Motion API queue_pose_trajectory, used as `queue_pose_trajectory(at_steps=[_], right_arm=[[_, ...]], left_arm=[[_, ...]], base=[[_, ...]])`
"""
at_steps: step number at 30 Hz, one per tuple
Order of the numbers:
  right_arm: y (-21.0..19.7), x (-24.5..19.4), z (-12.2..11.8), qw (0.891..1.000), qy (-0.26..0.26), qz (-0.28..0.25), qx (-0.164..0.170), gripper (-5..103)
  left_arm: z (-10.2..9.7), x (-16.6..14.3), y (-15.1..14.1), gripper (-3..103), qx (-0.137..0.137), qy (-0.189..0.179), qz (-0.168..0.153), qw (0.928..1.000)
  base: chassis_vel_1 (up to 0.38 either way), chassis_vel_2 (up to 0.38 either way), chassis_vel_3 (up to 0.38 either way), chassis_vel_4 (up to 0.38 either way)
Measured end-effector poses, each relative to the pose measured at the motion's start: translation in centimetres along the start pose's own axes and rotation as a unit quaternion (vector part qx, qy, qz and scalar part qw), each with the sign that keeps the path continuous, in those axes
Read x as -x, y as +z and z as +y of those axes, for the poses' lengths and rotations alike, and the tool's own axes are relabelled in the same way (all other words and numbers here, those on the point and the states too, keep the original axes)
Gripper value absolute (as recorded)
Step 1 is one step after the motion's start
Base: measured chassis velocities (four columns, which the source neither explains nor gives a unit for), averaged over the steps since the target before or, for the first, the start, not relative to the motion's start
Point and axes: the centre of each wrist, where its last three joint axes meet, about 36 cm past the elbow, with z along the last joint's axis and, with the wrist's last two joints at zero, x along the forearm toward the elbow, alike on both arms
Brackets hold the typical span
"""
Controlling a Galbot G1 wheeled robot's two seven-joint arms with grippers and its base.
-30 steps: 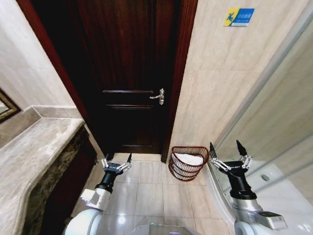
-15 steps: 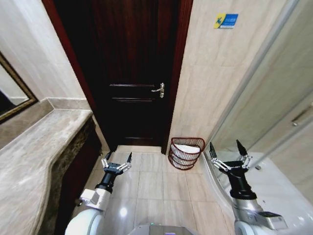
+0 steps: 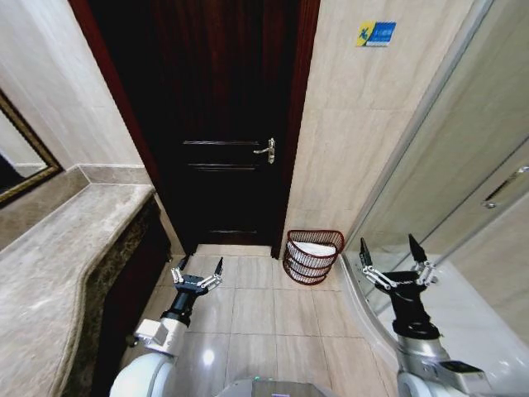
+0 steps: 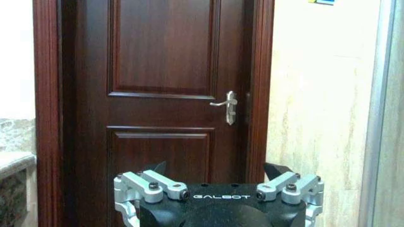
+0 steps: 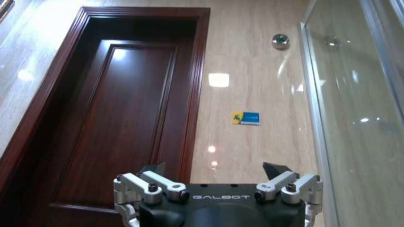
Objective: Discard the used towel into the hamper.
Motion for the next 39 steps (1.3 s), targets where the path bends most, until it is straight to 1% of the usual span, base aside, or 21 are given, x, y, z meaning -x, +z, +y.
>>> queue_pose_trajectory(at_steps=[17, 39], right_arm=[[0.29, -0.09, -0.04, 1.000, -0.005, -0.001, 0.004, 100], [0.22, 0.27, 0.09, 1.000, -0.005, -0.003, 0.006, 100]], left_arm=[[0.00, 0.00, 0.00, 100, 0.000, 0.000, 0.000, 1.0000], [0.00, 0.00, 0.00, 100, 0.000, 0.000, 0.000, 1.0000]], base=[[-0.050, -0.058, -0.068, -0.057], [-0.123, -0.124, -0.118, -0.113]])
